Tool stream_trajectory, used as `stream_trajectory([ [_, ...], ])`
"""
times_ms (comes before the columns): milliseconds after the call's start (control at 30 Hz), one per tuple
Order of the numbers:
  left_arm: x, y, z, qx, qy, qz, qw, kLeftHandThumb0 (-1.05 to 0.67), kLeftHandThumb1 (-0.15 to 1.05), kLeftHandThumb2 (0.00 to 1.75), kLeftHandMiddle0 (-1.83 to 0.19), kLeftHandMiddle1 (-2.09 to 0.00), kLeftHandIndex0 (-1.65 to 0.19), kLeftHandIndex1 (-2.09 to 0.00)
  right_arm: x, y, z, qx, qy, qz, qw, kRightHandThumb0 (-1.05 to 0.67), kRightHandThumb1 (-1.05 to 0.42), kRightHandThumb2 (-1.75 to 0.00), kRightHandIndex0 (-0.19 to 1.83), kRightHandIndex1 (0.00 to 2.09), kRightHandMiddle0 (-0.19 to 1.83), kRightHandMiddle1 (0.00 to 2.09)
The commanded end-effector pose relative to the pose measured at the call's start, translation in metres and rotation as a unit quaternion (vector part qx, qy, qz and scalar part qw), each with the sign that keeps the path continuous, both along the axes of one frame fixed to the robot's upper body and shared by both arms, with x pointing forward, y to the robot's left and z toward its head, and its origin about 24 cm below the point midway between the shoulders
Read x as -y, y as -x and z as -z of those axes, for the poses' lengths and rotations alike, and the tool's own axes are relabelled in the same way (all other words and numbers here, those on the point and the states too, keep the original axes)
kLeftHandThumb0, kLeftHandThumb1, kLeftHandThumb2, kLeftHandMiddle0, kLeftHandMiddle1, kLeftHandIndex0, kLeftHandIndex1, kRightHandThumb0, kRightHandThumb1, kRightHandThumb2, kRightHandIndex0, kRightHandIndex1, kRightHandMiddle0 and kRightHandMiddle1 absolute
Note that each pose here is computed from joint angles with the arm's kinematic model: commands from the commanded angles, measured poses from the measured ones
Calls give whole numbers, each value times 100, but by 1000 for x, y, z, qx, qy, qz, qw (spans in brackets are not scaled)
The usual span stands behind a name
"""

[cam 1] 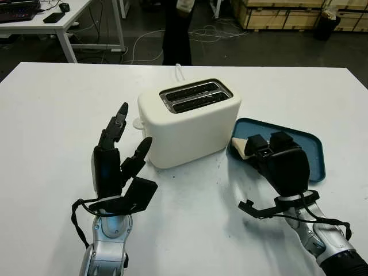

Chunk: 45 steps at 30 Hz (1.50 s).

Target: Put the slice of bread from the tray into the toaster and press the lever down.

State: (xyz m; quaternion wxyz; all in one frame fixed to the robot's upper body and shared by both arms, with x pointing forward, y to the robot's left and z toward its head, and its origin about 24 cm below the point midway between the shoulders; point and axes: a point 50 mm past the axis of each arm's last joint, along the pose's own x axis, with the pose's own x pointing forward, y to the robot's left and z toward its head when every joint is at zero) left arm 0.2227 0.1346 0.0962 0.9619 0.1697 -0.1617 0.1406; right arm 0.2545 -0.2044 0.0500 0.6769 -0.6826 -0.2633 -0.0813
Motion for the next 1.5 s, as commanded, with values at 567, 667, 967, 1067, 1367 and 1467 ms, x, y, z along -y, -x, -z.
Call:
stream_trajectory([
  [567, 5, -1, 2, -2, 2, 5, 1000, -50, 92, 28, -22, -69, -42, -1, 30, -37, -65, 100, -93, -63, 989, -21, -92, -7, 64, 175, 50, 159],
  [667, 4, -1, 2, -1, -1, 3, 1000, -51, 92, 28, -22, -70, -43, -1, 36, -40, -76, 87, -111, -68, 988, -21, -90, -2, 63, 175, 69, 124],
  [967, 5, -1, 1, -3, 0, 11, 1000, -49, 92, 28, -20, -72, -41, 0, 49, -41, -88, 58, -143, -67, 986, -23, -92, -1, 60, 175, 51, 166],
  [1067, 5, -2, 0, -3, -1, 13, 1000, -49, 92, 28, -19, -72, -41, 0, 50, -40, -89, 46, -166, -75, 982, -23, -91, 0, 60, 175, 51, 165],
  [1367, 6, -4, 0, -1, -7, 13, 1000, -51, 92, 27, -20, -74, -42, -1, 41, -32, -79, -84, -190, -75, 975, -50, -86, 0, 80, 84, 88, 40],
  [1467, 6, -4, 0, -3, -4, 15, 1000, -51, 92, 27, -19, -74, -41, 0, 35, -29, -69, -132, -168, -73, 974, -59, -85, 0, 75, 13, 77, 5],
])
